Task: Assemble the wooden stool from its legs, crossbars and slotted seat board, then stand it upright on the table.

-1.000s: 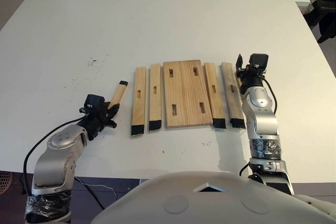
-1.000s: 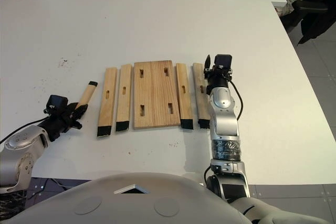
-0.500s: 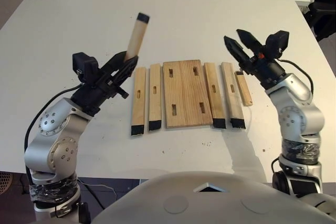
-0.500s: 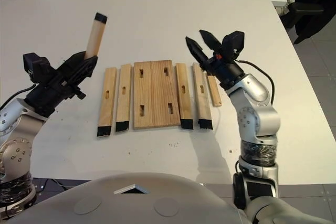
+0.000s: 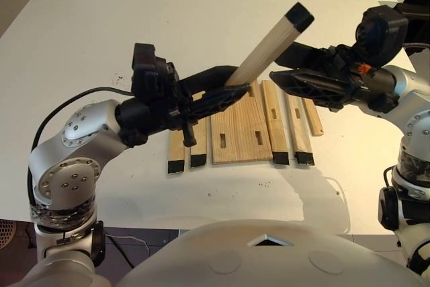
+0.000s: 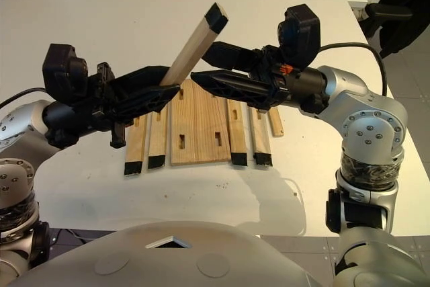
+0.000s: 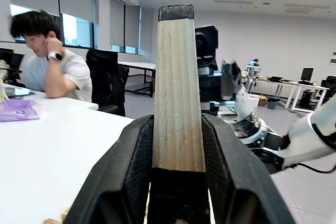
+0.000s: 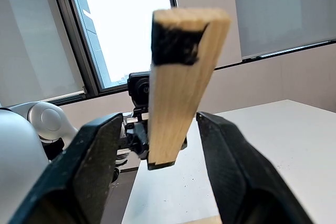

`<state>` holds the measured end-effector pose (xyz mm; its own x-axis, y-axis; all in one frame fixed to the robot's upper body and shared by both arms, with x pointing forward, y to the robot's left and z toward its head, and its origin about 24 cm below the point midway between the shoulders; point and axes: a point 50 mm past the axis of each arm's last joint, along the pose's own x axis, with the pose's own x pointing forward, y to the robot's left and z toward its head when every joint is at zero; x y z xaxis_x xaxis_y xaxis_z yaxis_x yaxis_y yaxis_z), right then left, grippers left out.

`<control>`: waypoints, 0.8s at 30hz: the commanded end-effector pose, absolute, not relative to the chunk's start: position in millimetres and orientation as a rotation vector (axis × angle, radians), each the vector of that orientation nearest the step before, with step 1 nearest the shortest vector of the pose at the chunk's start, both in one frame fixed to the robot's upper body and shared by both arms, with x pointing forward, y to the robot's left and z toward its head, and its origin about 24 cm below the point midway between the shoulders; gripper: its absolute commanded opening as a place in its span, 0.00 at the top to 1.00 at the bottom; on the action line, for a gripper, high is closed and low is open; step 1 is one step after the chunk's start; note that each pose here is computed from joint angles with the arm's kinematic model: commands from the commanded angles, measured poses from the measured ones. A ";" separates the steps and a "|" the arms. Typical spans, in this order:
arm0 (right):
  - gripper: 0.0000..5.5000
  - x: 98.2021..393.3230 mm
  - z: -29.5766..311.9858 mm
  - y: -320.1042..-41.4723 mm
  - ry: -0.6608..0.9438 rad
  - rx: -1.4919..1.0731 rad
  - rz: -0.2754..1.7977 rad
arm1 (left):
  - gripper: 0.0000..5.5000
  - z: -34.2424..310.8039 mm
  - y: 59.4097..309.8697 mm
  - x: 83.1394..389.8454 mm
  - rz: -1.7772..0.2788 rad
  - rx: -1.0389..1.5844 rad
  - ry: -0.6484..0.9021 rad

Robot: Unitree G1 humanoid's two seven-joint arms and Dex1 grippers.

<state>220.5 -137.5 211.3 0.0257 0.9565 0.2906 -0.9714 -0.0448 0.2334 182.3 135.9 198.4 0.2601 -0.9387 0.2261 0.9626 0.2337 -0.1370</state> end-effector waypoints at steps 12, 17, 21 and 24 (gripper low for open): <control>0.76 213.7 207.2 -137.2 -0.007 0.317 1.628 | 0.76 191.5 137.8 176.2 -1.371 -0.309 -0.036; 0.76 214.2 204.1 -138.7 0.009 0.283 1.656 | 0.69 183.6 138.6 179.4 -1.339 -0.331 0.017; 0.76 225.6 201.0 -143.4 0.003 0.207 1.571 | 0.56 177.6 137.0 187.3 -1.269 -0.279 0.038; 0.76 252.6 190.9 -154.9 0.015 0.036 1.390 | 0.55 167.1 149.9 195.2 -1.099 -0.172 0.058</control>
<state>238.3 -147.0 192.2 0.0954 0.9923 0.0796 -0.9898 0.0860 0.1137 192.2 141.6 172.5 0.3806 -0.9207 0.0862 0.9130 0.3593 -0.1931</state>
